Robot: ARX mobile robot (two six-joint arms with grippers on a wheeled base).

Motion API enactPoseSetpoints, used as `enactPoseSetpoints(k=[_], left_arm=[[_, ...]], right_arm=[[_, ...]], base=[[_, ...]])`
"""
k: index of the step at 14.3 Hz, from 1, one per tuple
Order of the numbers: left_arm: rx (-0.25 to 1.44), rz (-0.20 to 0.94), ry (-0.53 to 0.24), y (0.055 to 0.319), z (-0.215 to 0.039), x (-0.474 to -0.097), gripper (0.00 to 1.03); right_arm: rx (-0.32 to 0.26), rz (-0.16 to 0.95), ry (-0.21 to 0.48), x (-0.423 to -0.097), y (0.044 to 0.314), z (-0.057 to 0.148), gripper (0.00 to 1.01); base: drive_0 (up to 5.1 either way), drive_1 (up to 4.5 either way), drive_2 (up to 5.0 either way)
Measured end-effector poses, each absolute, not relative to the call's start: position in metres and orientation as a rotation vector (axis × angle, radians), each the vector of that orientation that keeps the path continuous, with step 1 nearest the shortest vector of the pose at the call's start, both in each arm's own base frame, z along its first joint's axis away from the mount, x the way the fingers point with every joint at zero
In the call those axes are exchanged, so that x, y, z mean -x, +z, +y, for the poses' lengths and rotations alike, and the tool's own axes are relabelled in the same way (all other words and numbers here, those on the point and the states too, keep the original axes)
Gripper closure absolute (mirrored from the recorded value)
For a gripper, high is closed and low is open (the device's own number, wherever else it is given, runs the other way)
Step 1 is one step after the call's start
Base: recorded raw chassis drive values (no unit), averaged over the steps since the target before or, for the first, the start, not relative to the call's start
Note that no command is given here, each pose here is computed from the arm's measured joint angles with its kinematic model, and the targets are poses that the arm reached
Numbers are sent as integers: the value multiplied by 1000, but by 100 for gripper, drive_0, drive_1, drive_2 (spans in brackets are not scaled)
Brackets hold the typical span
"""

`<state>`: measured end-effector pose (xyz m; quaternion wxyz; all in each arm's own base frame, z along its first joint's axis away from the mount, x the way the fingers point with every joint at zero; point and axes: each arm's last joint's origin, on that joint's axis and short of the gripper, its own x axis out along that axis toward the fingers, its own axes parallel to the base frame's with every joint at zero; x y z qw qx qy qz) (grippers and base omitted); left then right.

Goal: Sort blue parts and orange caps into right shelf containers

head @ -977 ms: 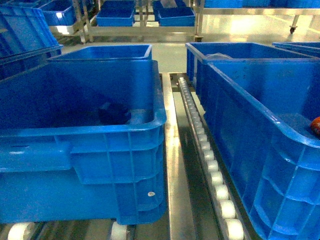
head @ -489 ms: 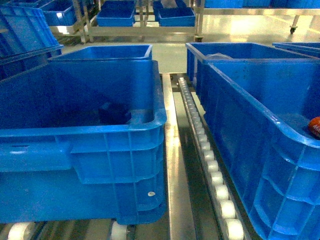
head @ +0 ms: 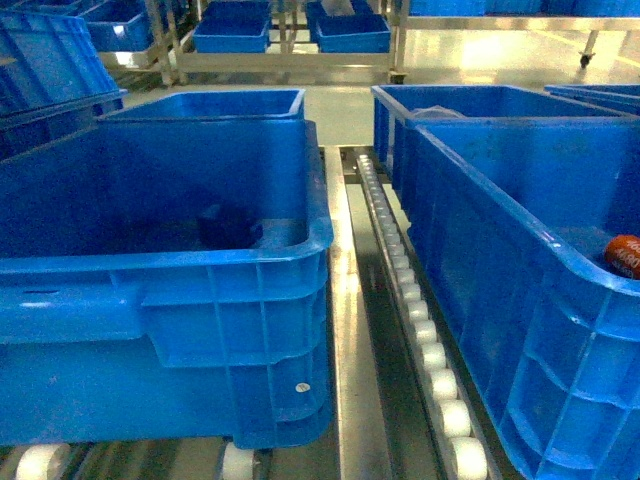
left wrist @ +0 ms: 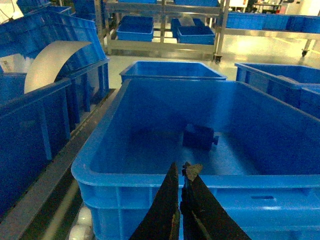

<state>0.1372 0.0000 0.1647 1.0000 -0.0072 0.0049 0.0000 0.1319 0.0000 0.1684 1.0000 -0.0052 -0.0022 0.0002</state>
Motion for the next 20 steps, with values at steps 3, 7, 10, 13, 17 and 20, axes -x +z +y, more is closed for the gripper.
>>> enactPoseSetpoints(k=[3, 7, 10, 13, 17, 20], left_arm=[[14, -6, 0, 169, 0, -127, 101], [14, -11, 0, 170, 0, -118, 101], [15, -11, 0, 170, 0, -113, 101], [15, -10, 0, 169, 0, -109, 101], [14, -19, 1, 169, 0, -97, 101], [12, 5, 0, 166, 0, -98, 101]], right_arm=[[10, -11, 0, -123, 170, 0, 100], [10, -13, 0, -115, 171, 0, 100], [10, -15, 0, -111, 171, 0, 100], [8, -2, 0, -106, 169, 0, 100], [8, -2, 0, -97, 167, 0, 100], [8, -4, 0, -97, 167, 0, 100]], base=[[0, 0, 0], [0, 0, 0], [0, 0, 0], [0, 0, 0], [0, 0, 0], [0, 0, 0]])
